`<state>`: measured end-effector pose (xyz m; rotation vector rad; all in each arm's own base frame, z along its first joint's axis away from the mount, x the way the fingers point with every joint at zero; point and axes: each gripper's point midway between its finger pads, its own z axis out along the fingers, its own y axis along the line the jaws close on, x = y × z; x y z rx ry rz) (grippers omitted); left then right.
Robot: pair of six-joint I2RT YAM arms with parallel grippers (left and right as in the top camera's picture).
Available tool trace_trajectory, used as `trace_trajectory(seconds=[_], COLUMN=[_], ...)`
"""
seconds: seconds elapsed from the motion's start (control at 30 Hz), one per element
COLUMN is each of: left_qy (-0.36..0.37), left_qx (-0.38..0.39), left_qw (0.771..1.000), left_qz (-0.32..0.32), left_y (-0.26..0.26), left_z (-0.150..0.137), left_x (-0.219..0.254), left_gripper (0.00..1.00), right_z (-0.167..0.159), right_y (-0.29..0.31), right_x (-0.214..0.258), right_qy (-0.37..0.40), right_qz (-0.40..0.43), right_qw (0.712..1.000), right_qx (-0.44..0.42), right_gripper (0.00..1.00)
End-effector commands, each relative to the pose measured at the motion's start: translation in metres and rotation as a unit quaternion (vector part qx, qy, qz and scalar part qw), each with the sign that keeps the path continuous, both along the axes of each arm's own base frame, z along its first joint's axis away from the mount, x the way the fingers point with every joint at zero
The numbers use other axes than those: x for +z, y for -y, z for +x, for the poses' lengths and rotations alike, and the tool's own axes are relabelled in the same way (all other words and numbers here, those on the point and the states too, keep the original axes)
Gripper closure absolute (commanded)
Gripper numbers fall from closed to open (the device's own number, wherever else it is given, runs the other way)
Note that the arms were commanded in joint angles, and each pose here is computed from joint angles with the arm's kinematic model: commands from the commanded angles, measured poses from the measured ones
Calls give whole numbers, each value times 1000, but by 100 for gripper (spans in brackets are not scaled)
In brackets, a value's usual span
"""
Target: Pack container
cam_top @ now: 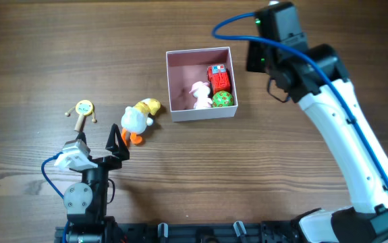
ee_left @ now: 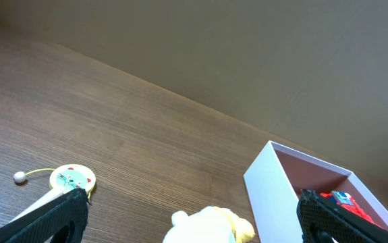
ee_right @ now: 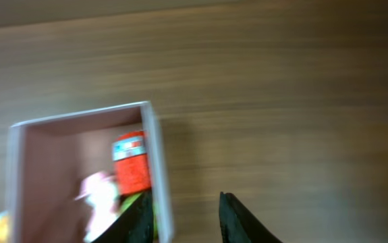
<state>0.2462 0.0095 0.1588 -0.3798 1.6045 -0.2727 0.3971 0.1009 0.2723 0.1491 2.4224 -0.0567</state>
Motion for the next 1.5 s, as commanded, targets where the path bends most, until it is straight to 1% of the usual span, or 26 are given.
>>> trace_trajectory(seconds=[0.0, 0.1, 0.17, 0.27, 0.33, 0.37, 0.43, 0.6, 0.7, 0.8, 0.93, 1.0, 1.17, 1.3, 1.47], left_qy=[3, 3, 3, 3, 3, 3, 3, 3, 3, 3, 3, 3, 3, 3, 3], left_qx=[-1, -1, -1, -1, -1, -1, -1, -1, -1, -1, -1, -1, -1, -1, -1], left_qw=[1000, 1000, 1000, 1000, 1000, 1000, 1000, 1000, 1000, 1000, 1000, 1000, 1000, 1000, 1000], left_qz=[0, 0, 0, 0, 0, 0, 0, 0, 0, 0, 0, 0, 0, 0, 0], left_y=[0, 0, 0, 0, 0, 0, 0, 0, 0, 0, 0, 0, 0, 0, 0], left_z=[0, 0, 0, 0, 0, 0, 0, 0, 0, 0, 0, 0, 0, 0, 0], left_x=[0, 0, 0, 0, 0, 0, 0, 0, 0, 0, 0, 0, 0, 0, 0], left_gripper=[0, 0, 0, 0, 0, 0, 0, 0, 0, 0, 0, 0, 0, 0, 0], right_z=[-3, -8, -10, -11, -14, -15, -19, -25, -30, -27, -13, 0, 27, 36, 38], right_y=[56, 91, 111, 136, 158, 164, 178, 176, 176, 176, 177, 174, 177, 178, 178], right_x=[9, 2, -2, -12, -26, -31, -50, -94, -112, -124, -128, -126, -114, -109, -108], right_qy=[6, -14, -22, -40, -64, -72, -96, -160, -187, -197, -180, -157, -97, -78, -73], right_qz=[-23, -24, -24, -12, -21, -23, -11, 57, 54, 54, 60, 75, 82, 83, 84], right_qw=[994, 989, 985, 980, 976, 974, 968, 961, 956, 953, 956, 961, 969, 971, 972], right_qx=[-104, -148, -169, -195, -207, -213, -231, -219, -221, -222, -222, -215, -211, -210, -209], right_gripper=[60, 46, 40, 23, 5, 1, 0, 0, 0, 0, 0, 0, 0, 0, 0])
